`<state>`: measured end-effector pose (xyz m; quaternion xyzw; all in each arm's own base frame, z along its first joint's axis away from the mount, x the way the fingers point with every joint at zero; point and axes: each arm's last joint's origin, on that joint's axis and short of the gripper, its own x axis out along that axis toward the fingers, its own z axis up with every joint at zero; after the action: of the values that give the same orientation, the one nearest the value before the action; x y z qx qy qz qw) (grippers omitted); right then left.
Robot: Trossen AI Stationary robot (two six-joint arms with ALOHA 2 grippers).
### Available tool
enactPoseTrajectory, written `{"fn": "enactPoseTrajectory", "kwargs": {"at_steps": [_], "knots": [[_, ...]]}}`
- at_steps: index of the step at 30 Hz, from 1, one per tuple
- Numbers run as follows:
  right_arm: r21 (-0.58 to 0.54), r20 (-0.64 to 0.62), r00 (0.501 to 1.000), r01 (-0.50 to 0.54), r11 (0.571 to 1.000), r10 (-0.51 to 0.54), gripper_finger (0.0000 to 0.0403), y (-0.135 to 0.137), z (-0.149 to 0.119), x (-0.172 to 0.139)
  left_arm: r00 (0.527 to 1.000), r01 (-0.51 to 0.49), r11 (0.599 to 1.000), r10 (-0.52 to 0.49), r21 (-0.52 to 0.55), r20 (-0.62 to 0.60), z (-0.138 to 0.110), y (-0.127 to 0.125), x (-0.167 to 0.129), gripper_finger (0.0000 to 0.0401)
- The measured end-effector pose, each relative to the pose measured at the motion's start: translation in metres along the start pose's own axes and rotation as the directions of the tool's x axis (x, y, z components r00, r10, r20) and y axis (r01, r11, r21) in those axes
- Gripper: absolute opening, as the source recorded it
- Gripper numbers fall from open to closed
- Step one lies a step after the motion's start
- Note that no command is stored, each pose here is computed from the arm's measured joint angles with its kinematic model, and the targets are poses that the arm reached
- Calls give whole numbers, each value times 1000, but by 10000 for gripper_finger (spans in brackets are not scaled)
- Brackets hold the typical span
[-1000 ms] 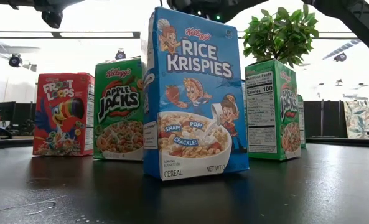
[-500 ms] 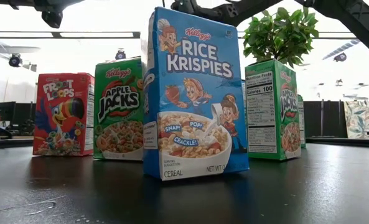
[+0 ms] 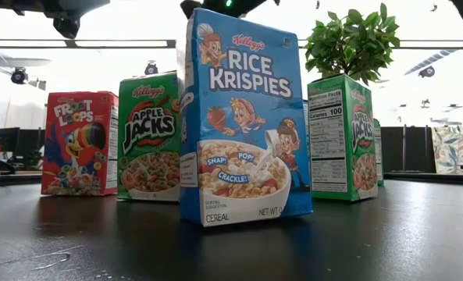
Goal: Stack cereal on shelf
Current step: Put the top blue cereal box on the shelf
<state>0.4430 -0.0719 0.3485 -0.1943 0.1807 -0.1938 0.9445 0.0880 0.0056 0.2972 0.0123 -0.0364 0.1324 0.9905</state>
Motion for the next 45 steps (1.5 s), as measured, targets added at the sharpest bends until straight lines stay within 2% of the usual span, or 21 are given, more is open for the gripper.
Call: {"fn": "enactPoseTrajectory", "kwargs": {"at_steps": [5,10,13,21,25,30,37,45], "knots": [[-1,-4,996,-85,996,85,9,36,-13,-24,1000,0,999,0,-50,-1,-1,0,1,0],[19,0,991,-133,991,133,9,56,-35,-50,1000,2,993,1,-121,23,0,-2,5,0],[28,10,988,-151,988,151,9,65,-52,-65,999,6,988,2,-156,51,2,-3,10,0],[38,148,982,-126,991,119,9,69,-92,-96,994,14,983,6,-183,110,6,-10,33,0],[28,202,974,-111,993,103,9,64,-104,-111,994,1,989,16,-148,112,16,-13,44,0],[9,245,959,-151,989,144,9,60,-114,-130,996,-28,997,34,-73,83,34,-14,59,0],[4,271,953,-141,990,134,9,51,-123,-151,978,-196,979,199,47,-65,55,-10,84,0],[4,279,952,-137,991,130,9,47,-133,-165,896,-352,915,391,198,-213,71,16,126,0]]}}
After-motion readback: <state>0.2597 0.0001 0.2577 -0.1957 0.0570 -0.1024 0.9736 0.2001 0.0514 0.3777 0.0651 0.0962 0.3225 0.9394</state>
